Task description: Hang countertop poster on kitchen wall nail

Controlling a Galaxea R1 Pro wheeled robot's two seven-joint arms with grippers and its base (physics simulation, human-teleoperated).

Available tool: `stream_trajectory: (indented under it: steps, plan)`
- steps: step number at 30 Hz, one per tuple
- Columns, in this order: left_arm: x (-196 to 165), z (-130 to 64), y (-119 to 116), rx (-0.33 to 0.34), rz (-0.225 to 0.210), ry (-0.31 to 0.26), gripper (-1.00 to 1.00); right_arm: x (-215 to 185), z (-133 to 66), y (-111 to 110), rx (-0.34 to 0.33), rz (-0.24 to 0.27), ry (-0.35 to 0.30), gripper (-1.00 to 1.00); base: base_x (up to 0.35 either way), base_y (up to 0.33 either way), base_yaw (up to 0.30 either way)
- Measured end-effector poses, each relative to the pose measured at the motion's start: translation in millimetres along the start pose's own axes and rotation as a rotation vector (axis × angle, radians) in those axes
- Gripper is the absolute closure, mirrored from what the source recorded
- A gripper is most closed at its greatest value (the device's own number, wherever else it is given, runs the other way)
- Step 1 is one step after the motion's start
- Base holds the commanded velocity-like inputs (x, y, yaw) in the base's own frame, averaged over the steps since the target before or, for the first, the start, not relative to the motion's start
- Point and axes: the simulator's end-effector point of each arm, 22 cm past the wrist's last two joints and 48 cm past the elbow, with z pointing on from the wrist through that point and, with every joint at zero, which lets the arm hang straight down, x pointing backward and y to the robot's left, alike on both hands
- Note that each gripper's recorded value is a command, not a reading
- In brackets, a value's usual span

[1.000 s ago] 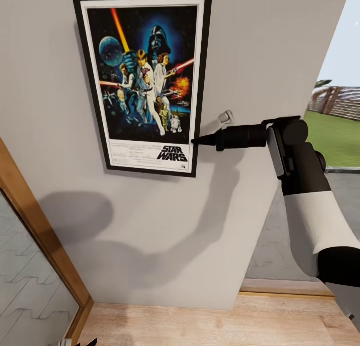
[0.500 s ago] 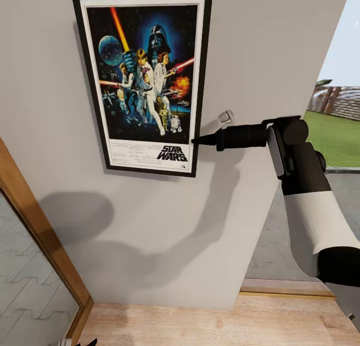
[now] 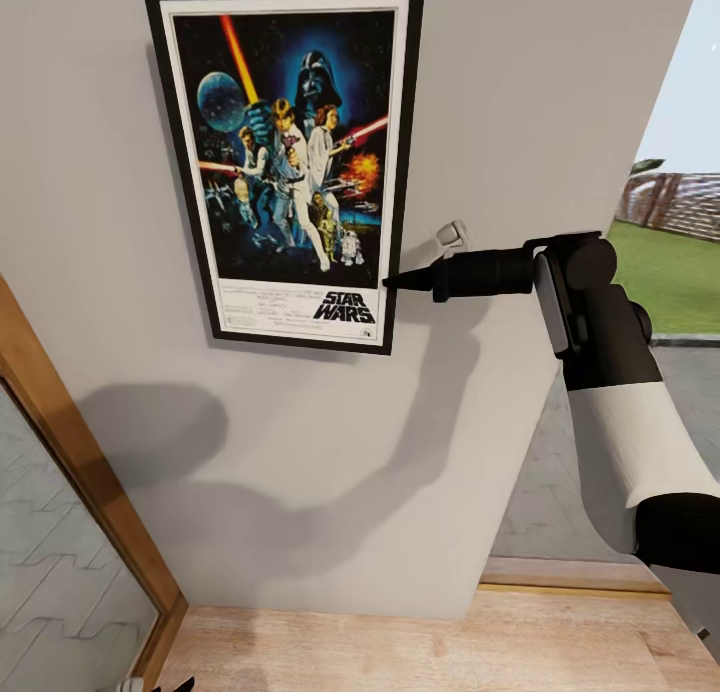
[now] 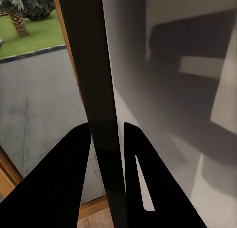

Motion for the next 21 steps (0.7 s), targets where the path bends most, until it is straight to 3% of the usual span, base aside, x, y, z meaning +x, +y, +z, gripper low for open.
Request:
stream_trajectory:
  steps: [21]
  plan:
    - [-0.1, -0.3, 0.3, -0.001, 0.000, 0.000, -1.00, -0.9, 10.5, 6.9, -0.021, 0.008, -0.001, 1.00, 0.000, 0.000, 0.000]
